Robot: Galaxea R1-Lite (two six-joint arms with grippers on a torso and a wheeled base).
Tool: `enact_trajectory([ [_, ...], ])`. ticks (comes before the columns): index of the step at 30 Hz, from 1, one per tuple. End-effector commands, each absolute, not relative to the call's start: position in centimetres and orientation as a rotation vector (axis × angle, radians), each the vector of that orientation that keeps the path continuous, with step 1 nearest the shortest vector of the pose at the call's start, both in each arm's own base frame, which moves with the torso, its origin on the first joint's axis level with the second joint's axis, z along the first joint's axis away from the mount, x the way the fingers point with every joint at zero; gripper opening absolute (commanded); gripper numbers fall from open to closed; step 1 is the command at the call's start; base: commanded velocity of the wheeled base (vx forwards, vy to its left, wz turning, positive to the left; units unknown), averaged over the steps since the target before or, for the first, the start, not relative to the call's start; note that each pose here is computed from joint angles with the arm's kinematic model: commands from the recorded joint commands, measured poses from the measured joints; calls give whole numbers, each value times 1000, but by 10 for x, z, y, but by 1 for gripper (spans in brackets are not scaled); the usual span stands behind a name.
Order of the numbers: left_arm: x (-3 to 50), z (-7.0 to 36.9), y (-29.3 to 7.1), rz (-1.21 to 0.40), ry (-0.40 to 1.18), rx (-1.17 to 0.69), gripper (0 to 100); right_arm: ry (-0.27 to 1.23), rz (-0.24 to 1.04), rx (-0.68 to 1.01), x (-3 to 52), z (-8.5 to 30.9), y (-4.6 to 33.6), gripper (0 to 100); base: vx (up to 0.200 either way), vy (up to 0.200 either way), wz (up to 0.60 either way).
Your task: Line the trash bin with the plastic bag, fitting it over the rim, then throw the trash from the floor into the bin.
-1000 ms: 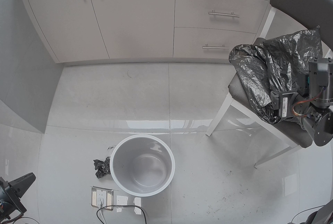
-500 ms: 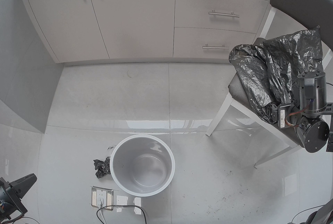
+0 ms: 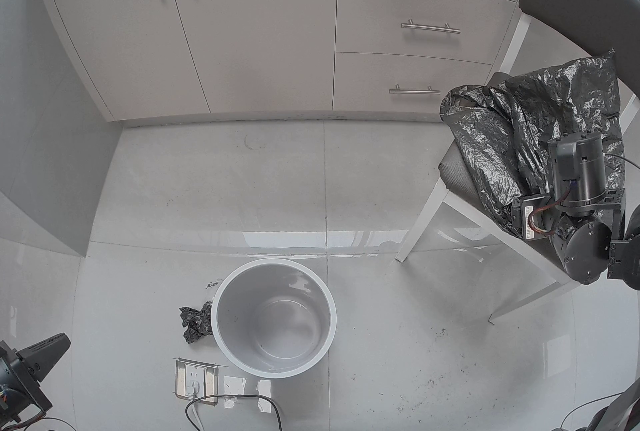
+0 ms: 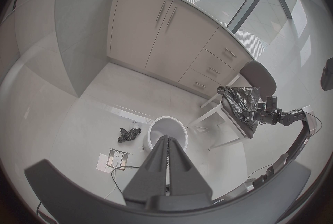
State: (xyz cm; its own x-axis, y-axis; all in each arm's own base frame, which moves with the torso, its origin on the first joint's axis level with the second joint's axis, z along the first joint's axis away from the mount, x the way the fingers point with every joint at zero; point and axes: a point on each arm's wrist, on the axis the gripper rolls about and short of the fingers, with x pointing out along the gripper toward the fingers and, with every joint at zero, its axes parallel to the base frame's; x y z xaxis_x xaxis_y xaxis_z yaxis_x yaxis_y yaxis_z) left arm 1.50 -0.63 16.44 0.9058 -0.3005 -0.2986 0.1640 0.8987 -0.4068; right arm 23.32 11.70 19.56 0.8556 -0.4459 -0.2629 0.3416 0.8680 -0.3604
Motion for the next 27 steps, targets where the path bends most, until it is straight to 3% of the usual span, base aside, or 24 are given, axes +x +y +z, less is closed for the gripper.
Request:
enact_trajectory([
  [1,12,166,-6,-250,346,-385,0,365,-445,-317,244,191,115,100,0,0,0],
  [17,11,164,-6,-255,340,-383,0,358,-484,-309,247,194,110,100,0,0,0],
  [18,11,164,-6,-255,340,-383,0,360,-484,-311,247,194,110,0,0,0,0],
  [27,4,166,-5,-263,283,-380,0,377,-481,-325,241,187,107,0,0,0,0],
])
